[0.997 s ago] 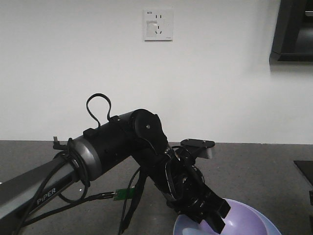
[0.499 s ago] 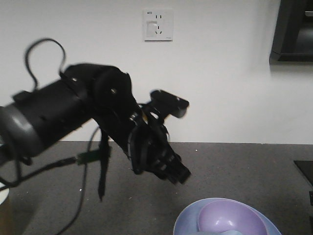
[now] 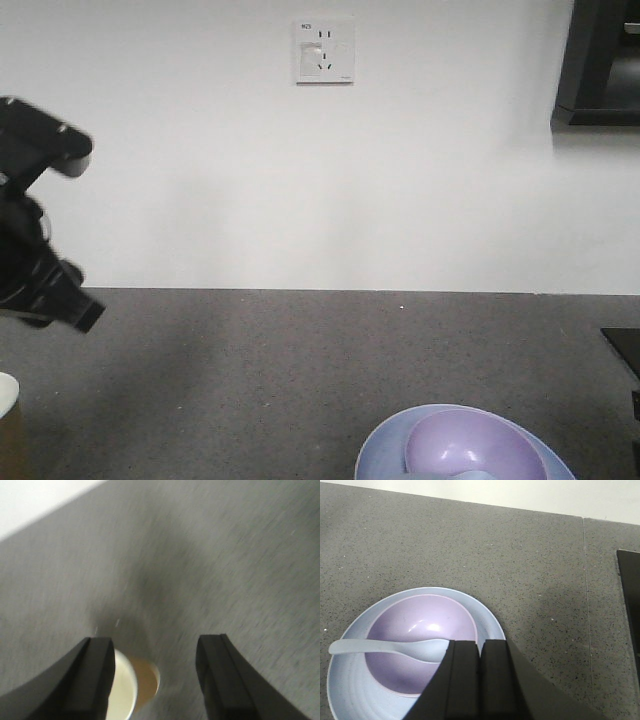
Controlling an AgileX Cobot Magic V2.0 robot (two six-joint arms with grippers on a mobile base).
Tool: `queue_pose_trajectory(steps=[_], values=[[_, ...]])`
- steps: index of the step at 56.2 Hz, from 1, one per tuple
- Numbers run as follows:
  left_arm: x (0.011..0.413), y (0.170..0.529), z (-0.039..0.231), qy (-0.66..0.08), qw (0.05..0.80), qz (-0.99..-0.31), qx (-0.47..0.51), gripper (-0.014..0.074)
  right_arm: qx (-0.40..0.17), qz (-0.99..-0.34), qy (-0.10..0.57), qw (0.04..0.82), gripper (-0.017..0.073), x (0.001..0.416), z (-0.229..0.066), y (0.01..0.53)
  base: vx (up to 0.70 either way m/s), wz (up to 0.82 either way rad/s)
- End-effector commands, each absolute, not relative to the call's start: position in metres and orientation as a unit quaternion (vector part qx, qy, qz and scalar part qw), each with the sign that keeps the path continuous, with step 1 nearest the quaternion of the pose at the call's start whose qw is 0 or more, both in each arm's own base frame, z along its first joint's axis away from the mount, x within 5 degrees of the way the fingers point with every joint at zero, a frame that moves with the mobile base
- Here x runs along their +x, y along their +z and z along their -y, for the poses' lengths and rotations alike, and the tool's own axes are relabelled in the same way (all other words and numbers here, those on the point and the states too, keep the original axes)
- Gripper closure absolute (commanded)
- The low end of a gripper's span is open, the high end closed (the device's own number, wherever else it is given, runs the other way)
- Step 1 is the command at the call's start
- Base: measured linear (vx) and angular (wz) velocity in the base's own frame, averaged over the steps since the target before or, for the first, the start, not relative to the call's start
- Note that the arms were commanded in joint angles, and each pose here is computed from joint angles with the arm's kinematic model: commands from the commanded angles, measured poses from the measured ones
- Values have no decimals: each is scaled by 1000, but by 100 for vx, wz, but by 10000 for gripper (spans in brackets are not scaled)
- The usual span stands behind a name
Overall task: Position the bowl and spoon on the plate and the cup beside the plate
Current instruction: 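Grasp the brown paper cup with the left gripper and lift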
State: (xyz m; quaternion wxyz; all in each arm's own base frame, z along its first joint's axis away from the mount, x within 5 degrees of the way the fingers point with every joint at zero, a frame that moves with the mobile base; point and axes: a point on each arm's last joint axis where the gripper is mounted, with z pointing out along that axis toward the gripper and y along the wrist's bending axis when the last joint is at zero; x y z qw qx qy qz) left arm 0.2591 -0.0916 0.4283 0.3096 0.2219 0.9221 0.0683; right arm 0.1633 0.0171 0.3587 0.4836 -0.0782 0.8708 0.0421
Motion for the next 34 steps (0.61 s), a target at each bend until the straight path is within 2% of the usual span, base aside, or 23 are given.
queue_pose_trajectory(steps=[1,13,34], values=[[250,425,70,88,321,-922,197,102,-74,-844,42,530,571,165,-17,375,0,0],[260,379,51,106,273,-939,179,106,-70,-844,50,530,571,164,-18,375,0,0],[278,356,36,112,257,-946,161,113,-71,-844,50,530,571,164,-18,375,0,0]])
